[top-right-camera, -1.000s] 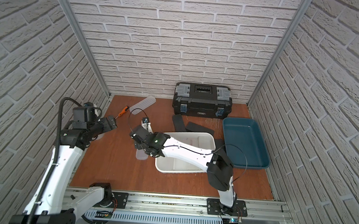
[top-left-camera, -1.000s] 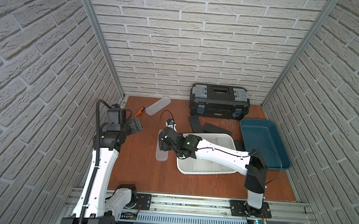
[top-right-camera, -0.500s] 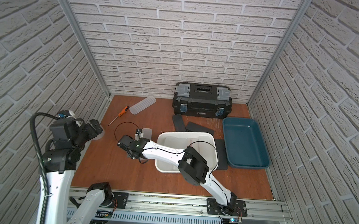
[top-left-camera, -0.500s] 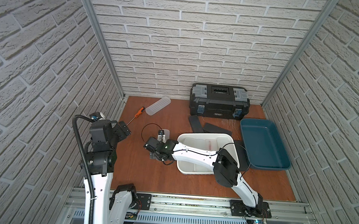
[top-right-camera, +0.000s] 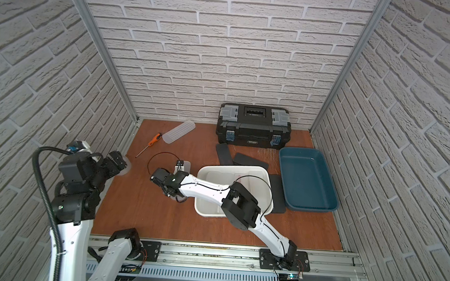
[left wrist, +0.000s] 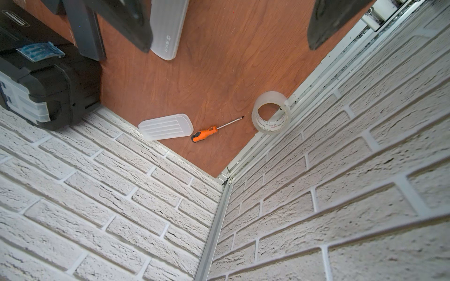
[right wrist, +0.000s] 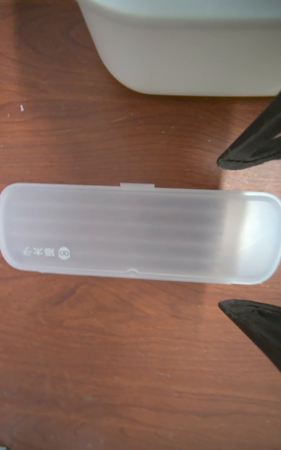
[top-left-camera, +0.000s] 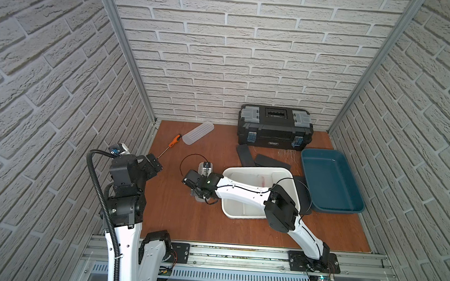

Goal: Place the pencil cases by color into the storage box
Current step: Pick up the pencil case from the center of the board.

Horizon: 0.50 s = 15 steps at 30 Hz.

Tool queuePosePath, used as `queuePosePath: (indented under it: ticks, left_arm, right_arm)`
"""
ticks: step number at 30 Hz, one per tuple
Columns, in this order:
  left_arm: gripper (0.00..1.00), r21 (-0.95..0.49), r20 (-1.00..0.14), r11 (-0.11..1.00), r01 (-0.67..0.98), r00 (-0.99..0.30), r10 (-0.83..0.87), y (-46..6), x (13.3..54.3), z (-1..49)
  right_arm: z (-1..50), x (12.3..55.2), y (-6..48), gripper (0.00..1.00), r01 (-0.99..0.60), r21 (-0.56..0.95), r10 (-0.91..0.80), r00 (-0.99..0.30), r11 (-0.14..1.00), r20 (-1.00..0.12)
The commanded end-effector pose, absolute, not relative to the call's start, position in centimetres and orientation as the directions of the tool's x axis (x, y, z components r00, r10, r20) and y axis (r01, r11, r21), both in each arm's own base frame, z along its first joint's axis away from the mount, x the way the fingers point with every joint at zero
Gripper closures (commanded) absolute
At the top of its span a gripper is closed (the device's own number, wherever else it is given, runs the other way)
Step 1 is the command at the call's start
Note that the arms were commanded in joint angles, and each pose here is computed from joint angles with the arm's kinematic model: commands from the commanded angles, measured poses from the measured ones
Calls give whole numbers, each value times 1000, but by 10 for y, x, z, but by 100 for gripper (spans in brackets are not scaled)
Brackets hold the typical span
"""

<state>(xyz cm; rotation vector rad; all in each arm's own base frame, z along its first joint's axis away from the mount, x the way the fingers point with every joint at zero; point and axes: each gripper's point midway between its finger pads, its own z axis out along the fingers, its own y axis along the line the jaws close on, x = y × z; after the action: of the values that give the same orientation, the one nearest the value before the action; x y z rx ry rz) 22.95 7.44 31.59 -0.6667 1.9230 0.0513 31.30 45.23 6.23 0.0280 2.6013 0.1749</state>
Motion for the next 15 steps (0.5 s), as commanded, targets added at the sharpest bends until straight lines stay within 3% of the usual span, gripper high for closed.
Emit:
queuePosePath:
  ticks: [1, 15]
  left_arm:
    - [2, -272, -878, 851, -448, -247, -411, 75, 236, 326]
    - [2, -289, -868, 858, -424, -262, -422, 72, 241, 317]
  right_arm:
    - [68, 322, 453, 15, 22, 150, 99, -846, 988, -524]
    - [45, 332, 457, 16, 1, 87, 46, -857, 996, -513]
